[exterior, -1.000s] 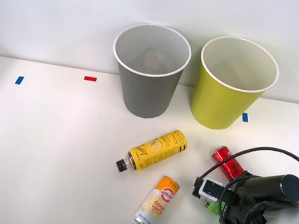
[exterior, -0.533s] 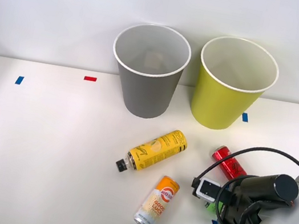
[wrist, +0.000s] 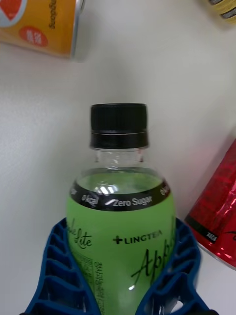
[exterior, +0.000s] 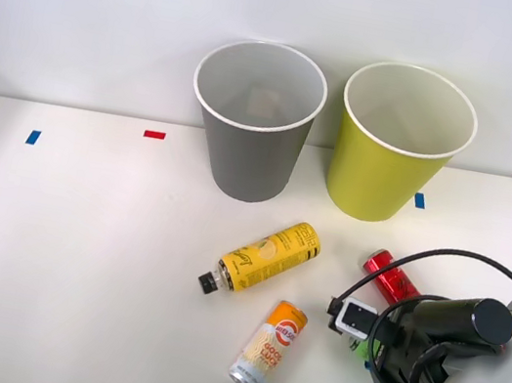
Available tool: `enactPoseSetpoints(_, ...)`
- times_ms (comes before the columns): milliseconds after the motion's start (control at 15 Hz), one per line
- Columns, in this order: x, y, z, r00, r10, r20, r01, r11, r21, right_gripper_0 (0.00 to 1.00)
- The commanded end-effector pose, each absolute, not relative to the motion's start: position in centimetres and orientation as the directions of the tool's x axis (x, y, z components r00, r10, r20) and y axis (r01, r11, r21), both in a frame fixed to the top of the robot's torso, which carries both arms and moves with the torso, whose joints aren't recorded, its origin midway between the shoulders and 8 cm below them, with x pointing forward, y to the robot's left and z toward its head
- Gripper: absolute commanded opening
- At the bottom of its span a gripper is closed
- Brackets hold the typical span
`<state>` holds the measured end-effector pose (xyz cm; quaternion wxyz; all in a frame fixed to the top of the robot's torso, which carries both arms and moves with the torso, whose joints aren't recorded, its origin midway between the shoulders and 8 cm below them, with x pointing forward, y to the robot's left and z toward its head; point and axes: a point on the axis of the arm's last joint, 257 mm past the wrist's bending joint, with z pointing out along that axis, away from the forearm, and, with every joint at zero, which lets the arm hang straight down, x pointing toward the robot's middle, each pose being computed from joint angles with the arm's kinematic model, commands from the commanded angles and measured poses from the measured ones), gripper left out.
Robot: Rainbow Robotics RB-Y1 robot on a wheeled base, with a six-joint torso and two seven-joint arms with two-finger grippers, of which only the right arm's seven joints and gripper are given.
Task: Put cans in the gray bin, plastic bottles in the light green bin
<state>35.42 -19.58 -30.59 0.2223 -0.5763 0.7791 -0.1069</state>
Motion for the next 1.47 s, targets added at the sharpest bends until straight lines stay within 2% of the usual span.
enactPoseSetpoints(67, 36.2, -17.9, -28.2, -0.223, -0.92, -0.322, -0.825, 0.354, -0.44, 0.0)
enactPoseSetpoints(333, 35.7, -14.8, -22.7, -0.241, -0.749, -0.617, -0.809, 0.506, -0.298, 0.0)
enactPoseSetpoints(733, 37.4, -9.7, -13.4, -0.148, -0.413, -0.899, -0.762, 0.627, -0.163, 0.0)
enactPoseSetpoints(1000, 40.1, -9.1, -5.6, 0.006, -0.189, -0.982, -0.689, 0.711, -0.141, 0.0)
enactPoseSetpoints(1467, 46.4, -12.1, 3.1, 0.139, 0.077, -0.987, -0.583, 0.812, -0.019, 0.0)
